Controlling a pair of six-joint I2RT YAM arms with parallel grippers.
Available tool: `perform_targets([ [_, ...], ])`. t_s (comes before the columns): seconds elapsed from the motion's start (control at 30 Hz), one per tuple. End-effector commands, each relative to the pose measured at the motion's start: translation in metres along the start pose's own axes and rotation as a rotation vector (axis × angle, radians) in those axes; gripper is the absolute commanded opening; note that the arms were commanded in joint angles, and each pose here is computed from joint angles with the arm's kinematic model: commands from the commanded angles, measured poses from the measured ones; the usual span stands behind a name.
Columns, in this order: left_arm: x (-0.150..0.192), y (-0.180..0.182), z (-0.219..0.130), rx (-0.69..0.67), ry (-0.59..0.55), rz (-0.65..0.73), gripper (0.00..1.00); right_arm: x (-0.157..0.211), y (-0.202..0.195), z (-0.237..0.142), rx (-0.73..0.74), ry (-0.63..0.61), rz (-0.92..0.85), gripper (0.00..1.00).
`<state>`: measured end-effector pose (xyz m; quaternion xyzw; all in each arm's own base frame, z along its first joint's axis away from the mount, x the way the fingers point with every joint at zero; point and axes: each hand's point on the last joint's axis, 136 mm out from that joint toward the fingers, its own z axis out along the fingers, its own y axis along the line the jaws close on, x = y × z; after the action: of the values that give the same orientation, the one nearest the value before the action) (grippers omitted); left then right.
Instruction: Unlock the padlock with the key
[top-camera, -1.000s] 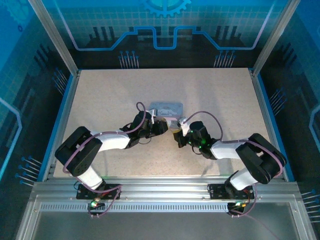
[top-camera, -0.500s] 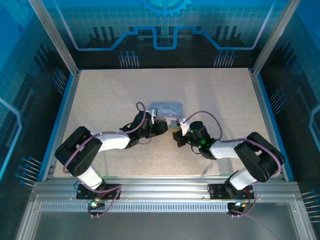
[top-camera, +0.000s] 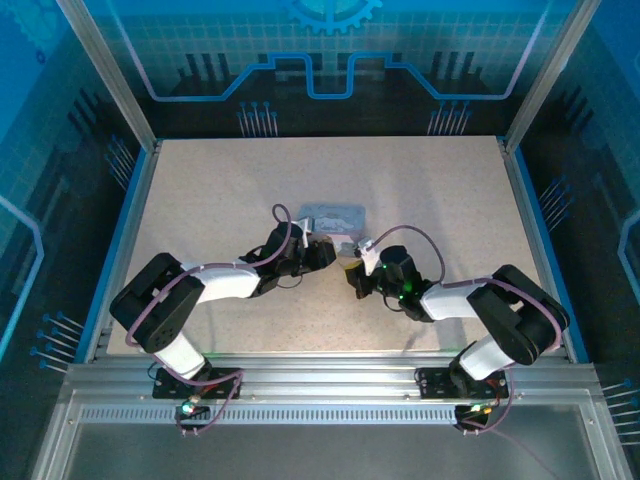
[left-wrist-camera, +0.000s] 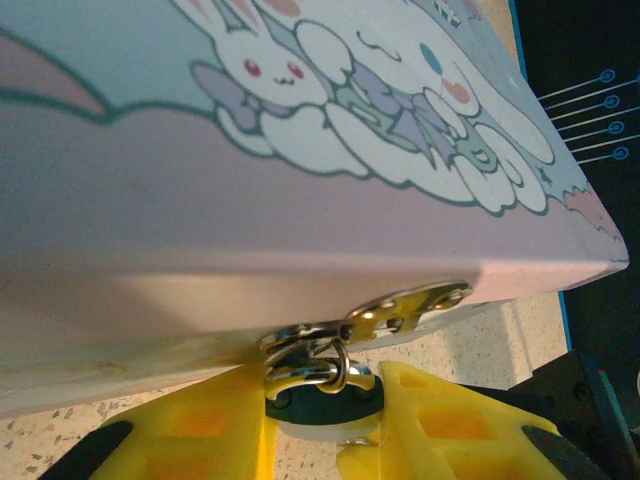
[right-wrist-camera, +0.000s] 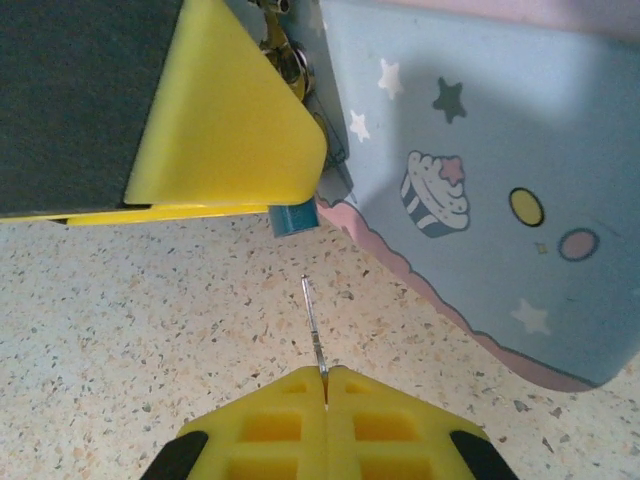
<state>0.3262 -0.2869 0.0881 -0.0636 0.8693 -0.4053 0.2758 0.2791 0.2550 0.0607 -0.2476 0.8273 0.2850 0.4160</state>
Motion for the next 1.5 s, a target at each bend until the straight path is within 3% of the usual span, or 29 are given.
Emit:
perform_targets([
  [0.0, -0.021, -0.029, -0.007, 0.073, -0.072, 0.025, 0.28, -0.006, 0.013, -0.003, -0.046, -0.031, -0.015, 0.00],
  [0.67, -0.020, -0.030, -0.006, 0.077, -0.067, 0.022, 0.28, -0.020, 0.018, -0.016, -0.056, -0.086, -0.025, 0.00],
  [1.47, -0.020, -0.033, -0.009, 0.089, -0.067, 0.021, 0.28, -0.019, 0.012, -0.001, -0.036, -0.059, -0.012, 0.00],
])
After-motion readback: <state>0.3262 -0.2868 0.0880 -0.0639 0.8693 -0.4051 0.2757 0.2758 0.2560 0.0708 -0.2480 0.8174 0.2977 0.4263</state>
